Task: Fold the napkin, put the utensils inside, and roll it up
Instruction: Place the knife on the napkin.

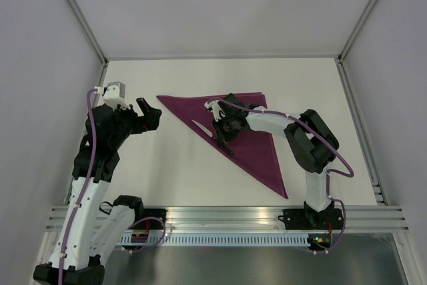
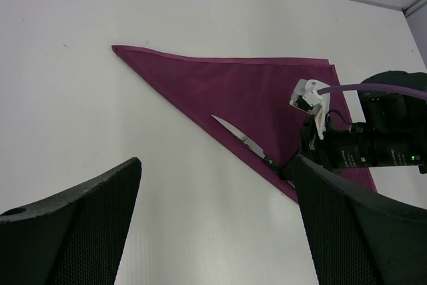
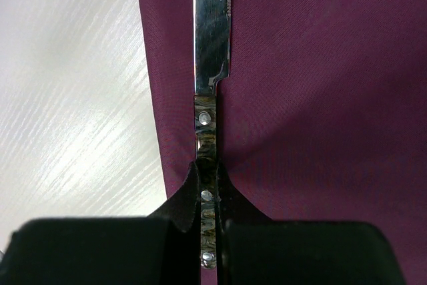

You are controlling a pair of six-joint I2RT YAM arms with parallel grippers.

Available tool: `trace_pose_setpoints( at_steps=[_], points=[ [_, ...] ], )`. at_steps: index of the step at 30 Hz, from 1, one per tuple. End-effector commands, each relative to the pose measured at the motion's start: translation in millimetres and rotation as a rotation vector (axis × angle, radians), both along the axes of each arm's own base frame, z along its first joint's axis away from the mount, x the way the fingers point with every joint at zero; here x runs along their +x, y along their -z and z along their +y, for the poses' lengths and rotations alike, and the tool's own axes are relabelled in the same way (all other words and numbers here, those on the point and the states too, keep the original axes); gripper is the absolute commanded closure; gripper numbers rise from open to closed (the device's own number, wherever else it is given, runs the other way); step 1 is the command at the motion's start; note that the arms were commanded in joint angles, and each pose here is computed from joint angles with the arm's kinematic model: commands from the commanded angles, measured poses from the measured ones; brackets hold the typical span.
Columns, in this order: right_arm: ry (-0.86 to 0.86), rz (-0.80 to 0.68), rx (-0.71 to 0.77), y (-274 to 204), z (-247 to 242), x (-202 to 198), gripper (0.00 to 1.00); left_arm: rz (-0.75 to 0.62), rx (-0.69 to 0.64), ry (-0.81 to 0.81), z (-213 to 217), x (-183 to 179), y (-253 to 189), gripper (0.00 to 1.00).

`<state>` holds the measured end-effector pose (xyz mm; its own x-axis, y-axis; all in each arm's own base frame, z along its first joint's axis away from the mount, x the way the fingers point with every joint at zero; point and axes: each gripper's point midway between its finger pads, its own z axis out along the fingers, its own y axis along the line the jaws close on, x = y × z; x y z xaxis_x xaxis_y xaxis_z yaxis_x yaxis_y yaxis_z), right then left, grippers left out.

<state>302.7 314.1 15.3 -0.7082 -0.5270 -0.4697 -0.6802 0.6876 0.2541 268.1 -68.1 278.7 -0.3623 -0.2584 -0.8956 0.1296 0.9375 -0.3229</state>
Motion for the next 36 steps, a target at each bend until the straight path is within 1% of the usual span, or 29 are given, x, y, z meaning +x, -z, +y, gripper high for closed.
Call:
trace_pose_setpoints(
  at_steps=[1, 6, 18, 35, 36],
  points=[
    [0.028, 0.067, -0.069, 0.7, -18.3, -15.0, 1.00, -0.033, 0.018, 0.006, 1.5, 1.7, -7.8, 0.02],
    [0.031, 0.076, -0.067, -2.5, -18.2, -14.7, 0.99, -0.034, 0.017, 0.009, 1.0, 1.6, -8.5, 0.03],
    [0.000, 0.099, -0.092, 11.2, -20.4, -19.0, 1.00, -0.034, 0.015, 0.010, 0.4, 3.0, -8.7, 0.02],
    [-0.034, 0.087, -0.082, 6.0, -19.0, -20.0, 1.00, -0.030, 0.017, 0.010, 0.2, 4.3, -8.1, 0.02],
    [-0.060, 0.075, -0.091, 7.6, -20.9, -19.6, 1.00, -0.030, 0.017, 0.010, 0.2, 4.3, -8.1, 0.02]
  ],
)
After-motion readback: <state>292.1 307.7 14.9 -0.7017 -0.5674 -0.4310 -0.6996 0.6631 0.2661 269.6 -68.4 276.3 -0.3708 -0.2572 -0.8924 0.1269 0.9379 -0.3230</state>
